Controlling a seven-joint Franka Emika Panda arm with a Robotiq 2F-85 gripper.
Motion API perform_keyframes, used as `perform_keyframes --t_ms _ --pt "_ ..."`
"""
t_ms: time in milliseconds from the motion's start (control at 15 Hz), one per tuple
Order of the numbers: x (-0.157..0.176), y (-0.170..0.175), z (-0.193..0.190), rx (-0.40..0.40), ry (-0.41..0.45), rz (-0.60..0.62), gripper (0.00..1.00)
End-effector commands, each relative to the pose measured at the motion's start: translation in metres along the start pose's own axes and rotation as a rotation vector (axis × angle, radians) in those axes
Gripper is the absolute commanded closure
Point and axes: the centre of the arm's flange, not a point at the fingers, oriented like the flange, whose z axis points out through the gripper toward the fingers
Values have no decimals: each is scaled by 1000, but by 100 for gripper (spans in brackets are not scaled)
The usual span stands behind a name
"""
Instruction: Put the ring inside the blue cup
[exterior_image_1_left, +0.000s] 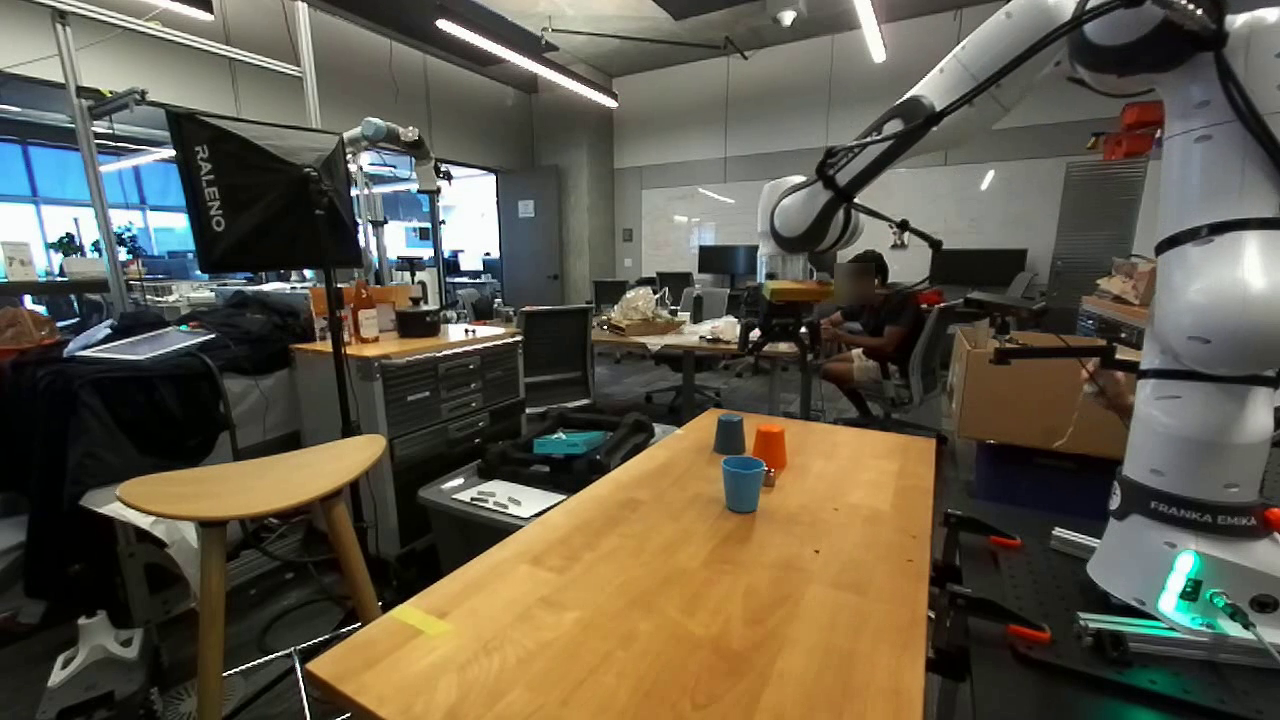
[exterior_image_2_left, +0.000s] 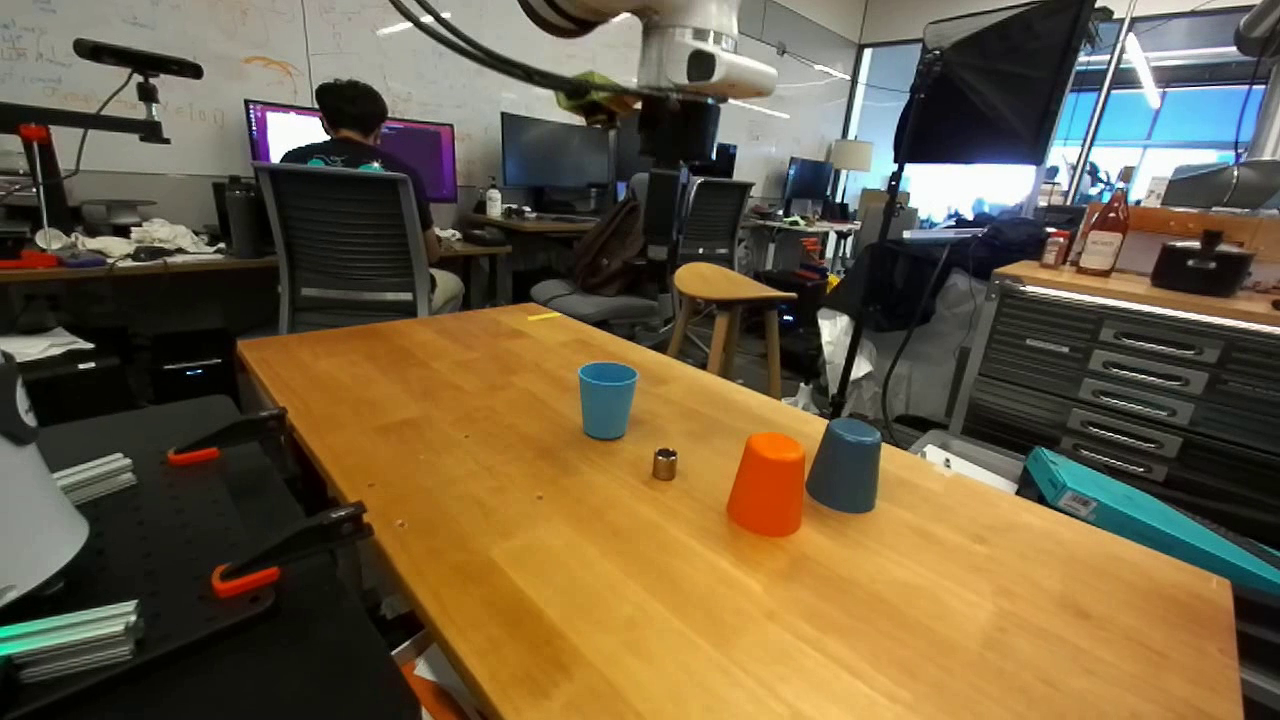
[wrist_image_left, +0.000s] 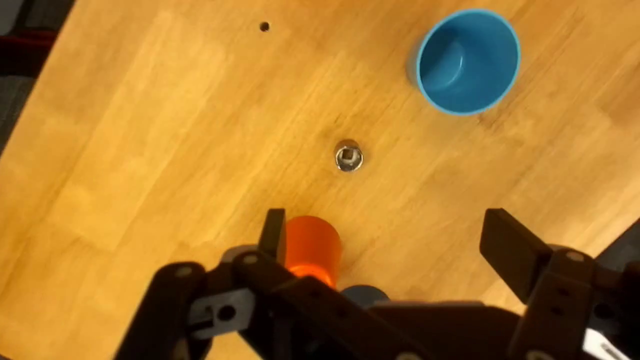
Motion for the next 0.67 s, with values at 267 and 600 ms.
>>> perform_keyframes --t_ms 267,600 --pt "23 -24 62 -128 -58 106 0" --pt "50 -27 147 -163 -129 285 0"
